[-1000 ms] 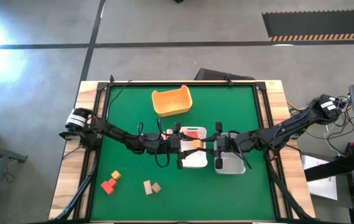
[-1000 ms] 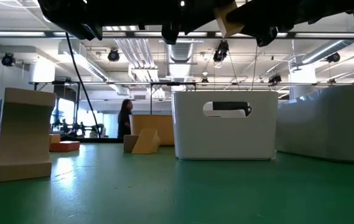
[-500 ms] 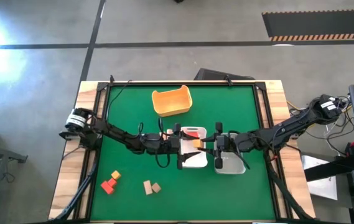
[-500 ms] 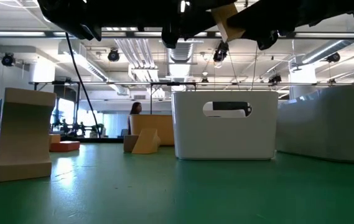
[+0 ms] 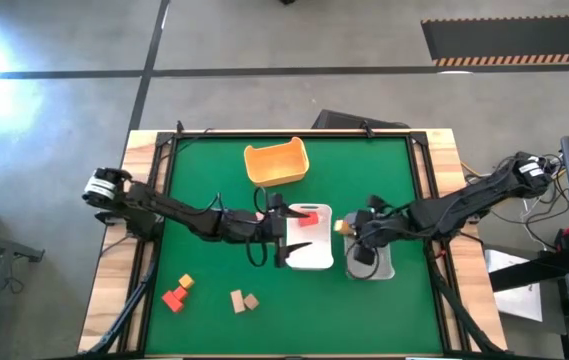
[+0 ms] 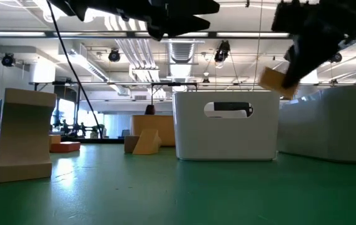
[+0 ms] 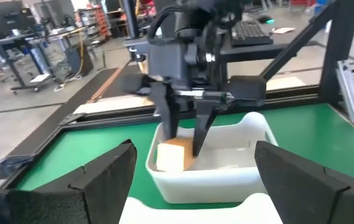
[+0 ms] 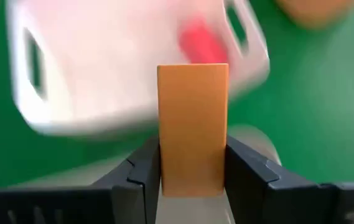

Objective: Sort & place blocks by color
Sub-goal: Put the yellow block into the gray bin

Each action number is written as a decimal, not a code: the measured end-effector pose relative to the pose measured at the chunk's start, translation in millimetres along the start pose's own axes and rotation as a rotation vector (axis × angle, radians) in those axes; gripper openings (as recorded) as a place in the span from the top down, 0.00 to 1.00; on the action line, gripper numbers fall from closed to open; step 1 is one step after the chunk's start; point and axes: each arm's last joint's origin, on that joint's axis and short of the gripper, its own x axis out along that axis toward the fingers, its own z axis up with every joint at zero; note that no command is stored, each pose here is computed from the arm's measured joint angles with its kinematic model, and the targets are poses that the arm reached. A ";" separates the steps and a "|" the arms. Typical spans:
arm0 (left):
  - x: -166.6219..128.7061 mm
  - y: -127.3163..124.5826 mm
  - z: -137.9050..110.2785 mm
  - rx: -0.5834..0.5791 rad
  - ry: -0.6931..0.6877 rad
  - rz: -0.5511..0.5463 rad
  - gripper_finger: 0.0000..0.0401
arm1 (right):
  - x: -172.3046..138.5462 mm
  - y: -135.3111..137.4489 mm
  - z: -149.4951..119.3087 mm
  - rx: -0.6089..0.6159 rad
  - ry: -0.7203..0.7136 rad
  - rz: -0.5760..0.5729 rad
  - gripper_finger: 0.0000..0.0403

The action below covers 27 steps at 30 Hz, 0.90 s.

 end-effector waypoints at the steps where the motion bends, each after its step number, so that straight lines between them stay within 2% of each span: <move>1: -1.5 0.9 1.9 -0.001 -0.002 0.006 0.23 | -1.5 -0.9 -2.0 -0.003 0.077 -0.016 0.70; 5: -7.1 3.6 9.7 -0.007 -0.022 0.012 0.23 | -1.7 -0.1 -9.2 -0.039 0.327 -0.001 0.70; 9: -7.4 3.7 9.5 -0.005 -0.017 0.012 0.23 | 7.5 1.6 -15.2 -0.080 0.446 -0.018 0.70; 16: -7.0 3.2 6.4 0.002 0.009 0.009 0.23 | 21.5 4.7 -18.3 -0.144 0.485 -0.054 0.69; 22: -7.0 3.1 3.4 -0.004 0.038 0.013 0.23 | 25.8 4.1 -18.6 -0.180 0.474 -0.108 0.59; 27: -7.4 3.1 -4.5 -0.030 0.116 0.036 0.23 | 22.4 3.2 -17.9 -0.167 0.461 -0.103 0.52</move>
